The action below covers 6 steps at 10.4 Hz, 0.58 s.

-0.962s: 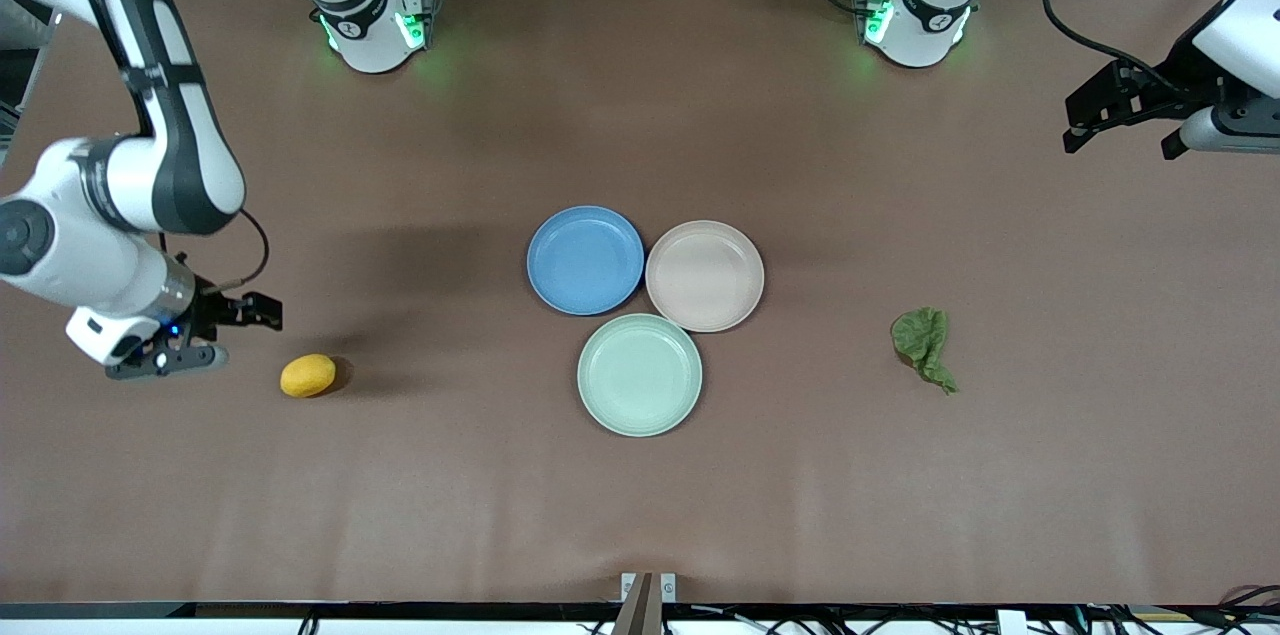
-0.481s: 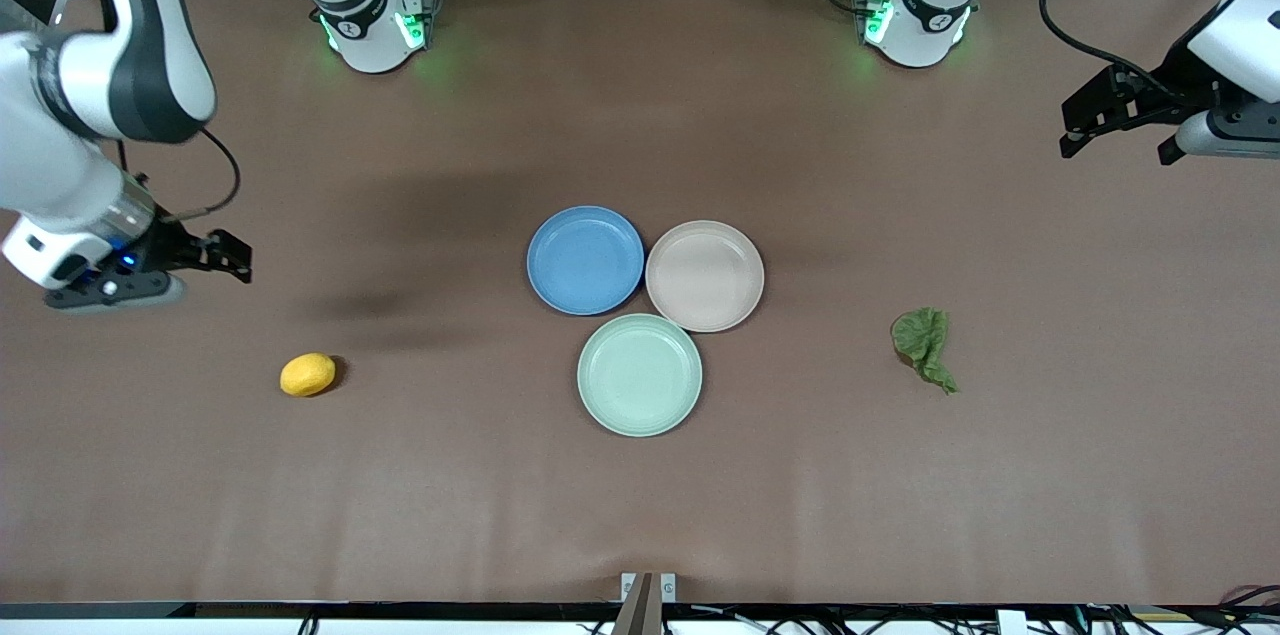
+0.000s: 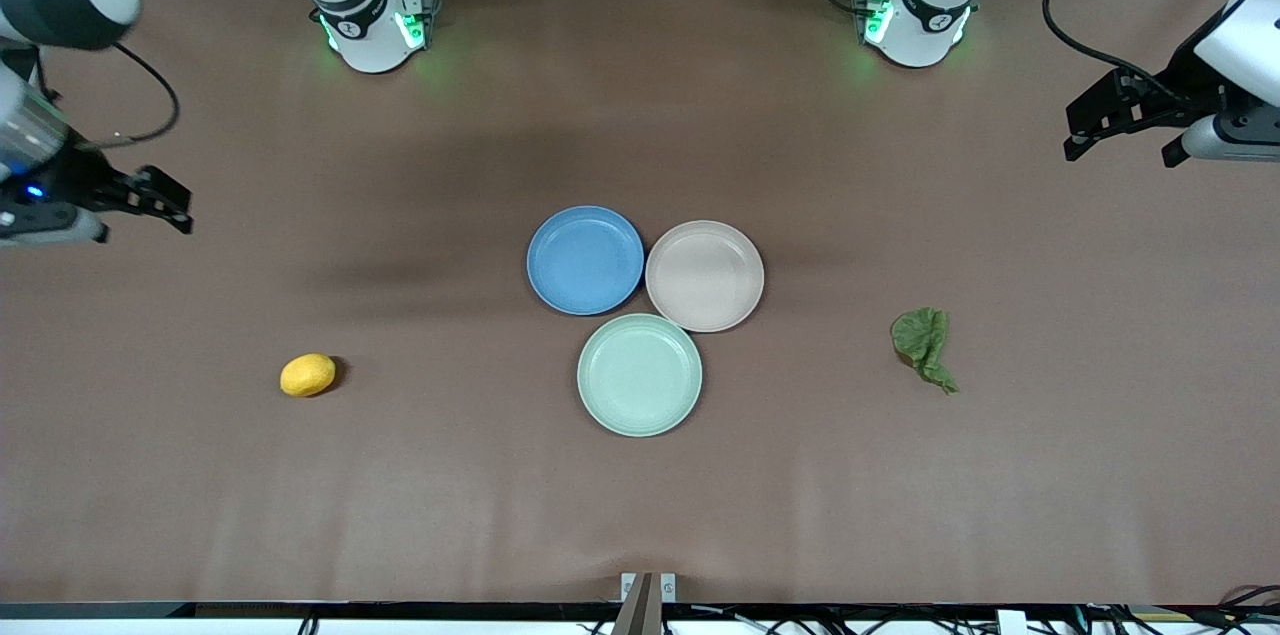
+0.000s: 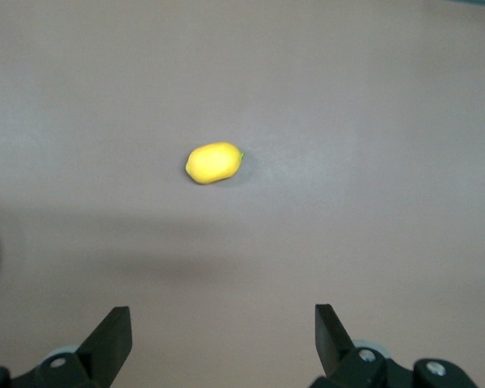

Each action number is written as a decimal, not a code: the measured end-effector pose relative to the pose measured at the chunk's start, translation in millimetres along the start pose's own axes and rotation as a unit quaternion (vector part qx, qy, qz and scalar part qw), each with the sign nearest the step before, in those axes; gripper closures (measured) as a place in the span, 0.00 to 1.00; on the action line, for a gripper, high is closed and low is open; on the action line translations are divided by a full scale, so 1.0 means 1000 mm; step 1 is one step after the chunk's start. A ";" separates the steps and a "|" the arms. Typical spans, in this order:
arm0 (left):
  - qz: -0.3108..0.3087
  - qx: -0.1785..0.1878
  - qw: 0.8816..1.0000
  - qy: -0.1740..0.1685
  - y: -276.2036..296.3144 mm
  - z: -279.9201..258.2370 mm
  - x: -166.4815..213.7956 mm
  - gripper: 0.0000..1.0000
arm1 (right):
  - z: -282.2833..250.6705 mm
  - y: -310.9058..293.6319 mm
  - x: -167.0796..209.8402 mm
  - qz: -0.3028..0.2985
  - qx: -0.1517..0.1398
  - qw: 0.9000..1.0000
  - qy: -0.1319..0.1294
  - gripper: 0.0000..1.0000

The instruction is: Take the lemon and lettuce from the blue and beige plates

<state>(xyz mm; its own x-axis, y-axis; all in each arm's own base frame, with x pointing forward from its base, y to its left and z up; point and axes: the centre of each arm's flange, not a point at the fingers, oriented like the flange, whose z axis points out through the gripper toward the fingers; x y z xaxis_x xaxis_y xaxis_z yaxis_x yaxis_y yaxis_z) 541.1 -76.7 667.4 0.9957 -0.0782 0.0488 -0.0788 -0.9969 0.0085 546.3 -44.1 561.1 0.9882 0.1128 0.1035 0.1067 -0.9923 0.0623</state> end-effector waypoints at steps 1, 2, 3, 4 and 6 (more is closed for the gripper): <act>0.000 0.003 1.000 0.000 -0.001 0.000 0.000 0.00 | -0.017 0.003 0.000 0.009 0.000 1.000 -0.004 0.00; 0.000 0.006 1.000 0.001 -0.001 0.000 0.000 0.00 | -0.037 0.004 -0.001 0.013 0.001 1.000 -0.012 0.00; 0.000 0.011 1.000 0.001 -0.001 0.000 0.000 0.00 | -0.058 0.004 -0.003 0.014 0.003 1.000 -0.018 0.00; 0.001 0.014 1.000 0.002 -0.002 -0.001 0.000 0.00 | -0.077 0.001 -0.005 0.020 0.011 1.000 -0.022 0.00; 0.001 0.015 1.000 0.002 -0.002 -0.001 0.000 0.00 | -0.104 -0.006 -0.009 0.043 0.038 0.998 -0.025 0.00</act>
<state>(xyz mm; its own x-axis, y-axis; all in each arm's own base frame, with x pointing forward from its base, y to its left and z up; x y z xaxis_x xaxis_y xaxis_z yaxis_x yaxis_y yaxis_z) 540.9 -75.0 668.7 0.9954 -0.0795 0.0536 -0.0785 -0.9967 -0.0207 525.4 -33.9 662.8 0.9982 0.0265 0.0544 0.0277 -0.9994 -0.0209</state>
